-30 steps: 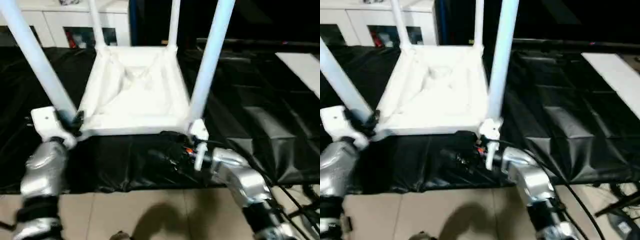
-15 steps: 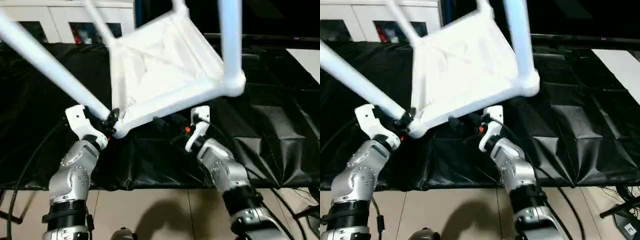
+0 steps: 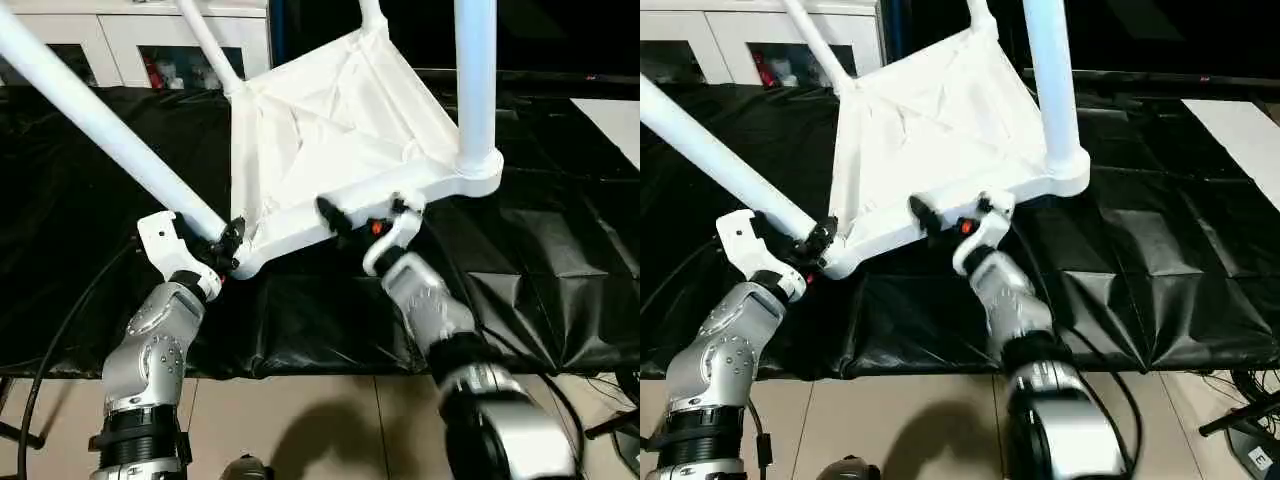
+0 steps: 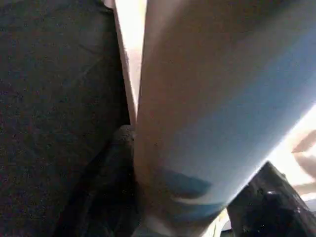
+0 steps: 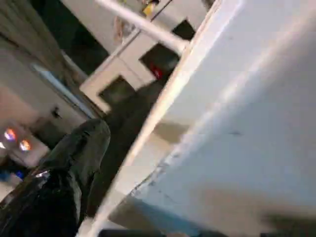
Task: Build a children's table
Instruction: Flip table
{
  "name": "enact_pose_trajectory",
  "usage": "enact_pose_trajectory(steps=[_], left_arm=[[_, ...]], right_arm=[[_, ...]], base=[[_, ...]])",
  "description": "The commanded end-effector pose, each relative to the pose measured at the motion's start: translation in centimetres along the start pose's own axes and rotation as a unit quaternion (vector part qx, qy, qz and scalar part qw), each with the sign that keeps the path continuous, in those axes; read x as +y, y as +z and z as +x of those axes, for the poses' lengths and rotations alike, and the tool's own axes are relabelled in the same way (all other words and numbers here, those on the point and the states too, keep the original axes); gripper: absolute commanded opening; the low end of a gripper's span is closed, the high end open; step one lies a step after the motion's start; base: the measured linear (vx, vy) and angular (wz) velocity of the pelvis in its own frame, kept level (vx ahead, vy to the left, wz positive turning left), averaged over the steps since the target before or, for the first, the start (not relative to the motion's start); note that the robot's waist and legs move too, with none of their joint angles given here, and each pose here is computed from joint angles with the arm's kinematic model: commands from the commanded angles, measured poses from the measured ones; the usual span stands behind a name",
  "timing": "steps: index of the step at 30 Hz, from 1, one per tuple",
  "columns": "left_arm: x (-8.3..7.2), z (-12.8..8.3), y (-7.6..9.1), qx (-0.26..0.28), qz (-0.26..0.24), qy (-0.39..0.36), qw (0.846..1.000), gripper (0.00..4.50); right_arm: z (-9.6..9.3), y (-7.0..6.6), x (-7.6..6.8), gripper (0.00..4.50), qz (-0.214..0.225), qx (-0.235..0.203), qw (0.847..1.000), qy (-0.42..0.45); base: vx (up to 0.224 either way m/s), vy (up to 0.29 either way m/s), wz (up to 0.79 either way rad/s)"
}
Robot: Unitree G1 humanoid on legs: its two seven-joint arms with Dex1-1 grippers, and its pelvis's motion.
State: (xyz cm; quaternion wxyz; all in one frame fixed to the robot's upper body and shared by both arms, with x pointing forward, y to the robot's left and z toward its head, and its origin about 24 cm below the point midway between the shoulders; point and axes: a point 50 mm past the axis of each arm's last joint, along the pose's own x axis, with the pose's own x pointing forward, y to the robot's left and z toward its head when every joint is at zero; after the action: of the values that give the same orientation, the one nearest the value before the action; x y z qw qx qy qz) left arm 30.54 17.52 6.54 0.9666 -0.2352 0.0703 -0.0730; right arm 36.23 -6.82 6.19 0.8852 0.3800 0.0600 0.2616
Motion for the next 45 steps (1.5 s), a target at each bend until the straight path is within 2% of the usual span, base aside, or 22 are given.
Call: enact_pose_trajectory(steps=[1, 2, 4, 5, 7, 15, 21, 23, 24, 25, 27, 29, 30, 33, 37, 38, 41, 43, 44, 45], left_arm=[[-1.8, 0.0, 0.6, -0.022, -0.014, -0.050, 0.998, 2.17], [-1.8, 0.0, 0.6, -0.021, -0.012, -0.050, 0.998, 2.17], [-1.9, -0.1, 0.4, -0.018, 0.003, -0.055, 0.998, 2.17], [-1.9, -0.1, 0.4, -0.018, 0.003, -0.055, 0.998, 2.17], [-1.9, -0.1, 0.4, -0.018, 0.017, -0.057, 0.998, 2.17], [-2.0, -0.1, 0.4, -0.024, 0.034, -0.059, 0.997, 2.17], [-2.0, 0.1, 0.5, -0.032, 0.045, -0.061, 0.997, 2.17], [-1.9, 0.2, 0.6, -0.033, 0.052, -0.056, 0.997, 2.17], [-1.5, 0.3, 0.6, -0.032, 0.082, -0.034, 0.996, 2.52], [-1.4, 0.4, 0.7, -0.032, 0.089, -0.029, 0.995, 2.52], [-1.3, 0.4, 1.0, -0.047, 0.077, -0.034, 0.995, 2.85], [-1.1, 0.4, 1.2, -0.053, 0.072, -0.034, 0.995, 2.94], [-0.9, 0.3, 1.4, -0.060, 0.071, -0.028, 0.995, 3.19], [0.6, 0.0, 2.2, -0.083, 0.092, 0.015, 0.992, 3.32], [3.2, -1.3, 4.0, -0.124, 0.124, 0.052, 0.983, 3.69], [3.6, -1.6, 4.2, -0.127, 0.136, 0.050, 0.981, 3.83], [4.0, -2.6, 5.0, -0.141, 0.129, 0.017, 0.981, 4.02], [4.0, -2.7, 5.1, -0.144, 0.129, 0.007, 0.981, 4.15], [3.5, -3.1, 5.1, -0.138, 0.137, -0.029, 0.980, 4.33], [3.0, -3.5, 4.9, -0.126, 0.149, -0.070, 0.978, 4.33]], right_arm=[[0.7, 1.2, 0.2, 4.50, 0.048, -0.032, 0.998, -0.006], [0.8, 1.2, 0.2, 4.50, 0.050, -0.033, 0.998, -0.007], [1.0, 1.4, 0.2, 4.50, 0.089, -0.042, 0.995, -0.006], [1.0, 1.4, 0.2, 4.21, 0.089, -0.042, 0.995, -0.006], [1.1, 1.4, 0.3, 4.14, 0.122, -0.047, 0.991, 0.003], [0.9, 1.0, -0.4, 3.41, 0.127, -0.030, 0.991, -0.011], [0.7, 1.9, -0.9, 2.81, 0.162, -0.060, 0.985, -0.020], [0.7, 2.2, -1.0, 2.76, 0.159, -0.064, 0.985, -0.021], [0.7, 2.5, -1.0, 2.53, 0.155, -0.068, 0.985, -0.020], [0.6, 2.6, -1.0, 2.53, 0.155, -0.069, 0.985, -0.020], [0.6, 2.9, -1.1, 2.39, 0.154, -0.078, 0.985, -0.020], [0.6, 3.1, -1.1, 2.23, 0.151, -0.080, 0.985, -0.021], [0.6, 3.4, -1.1, 2.10, 0.145, -0.083, 0.986, -0.022], [0.6, 4.1, -1.3, 2.07, 0.128, -0.094, 0.987, -0.028], [0.4, 5.8, -1.5, 2.04, 0.091, -0.123, 0.987, -0.038], [0.3, 6.2, -1.5, 2.04, 0.080, -0.129, 0.988, -0.042], [0.1, 7.8, -1.7, 2.03, 0.045, -0.154, 0.985, -0.058], [0.0, 8.1, -1.8, 2.01, 0.039, -0.159, 0.984, -0.062], [-0.1, 8.7, -1.9, 1.99, 0.031, -0.169, 0.983, -0.069], [-0.3, 9.3, -2.0, 1.99, 0.009, -0.175, 0.981, -0.078]], base=[[0.000, 0.000, 0.00], [0.000, 0.000, 0.00], [0.000, 0.000, 0.00], [0.000, 0.000, 0.00], [0.000, 0.000, 0.00], [0.000, 0.000, 0.00], [0.000, 0.000, 0.00], [0.000, 0.000, 0.00], [0.000, 0.000, 0.00], [0.000, 0.000, 0.00], [0.000, 0.000, 0.00], [0.000, 0.000, 0.00], [0.000, 0.000, 0.00], [0.000, 0.000, 0.00], [0.000, 0.000, 0.00], [0.000, 0.000, 0.00], [0.000, 0.000, 0.00], [0.000, 0.000, 0.00], [0.000, 0.000, 0.00], [0.000, 0.000, 0.00]])
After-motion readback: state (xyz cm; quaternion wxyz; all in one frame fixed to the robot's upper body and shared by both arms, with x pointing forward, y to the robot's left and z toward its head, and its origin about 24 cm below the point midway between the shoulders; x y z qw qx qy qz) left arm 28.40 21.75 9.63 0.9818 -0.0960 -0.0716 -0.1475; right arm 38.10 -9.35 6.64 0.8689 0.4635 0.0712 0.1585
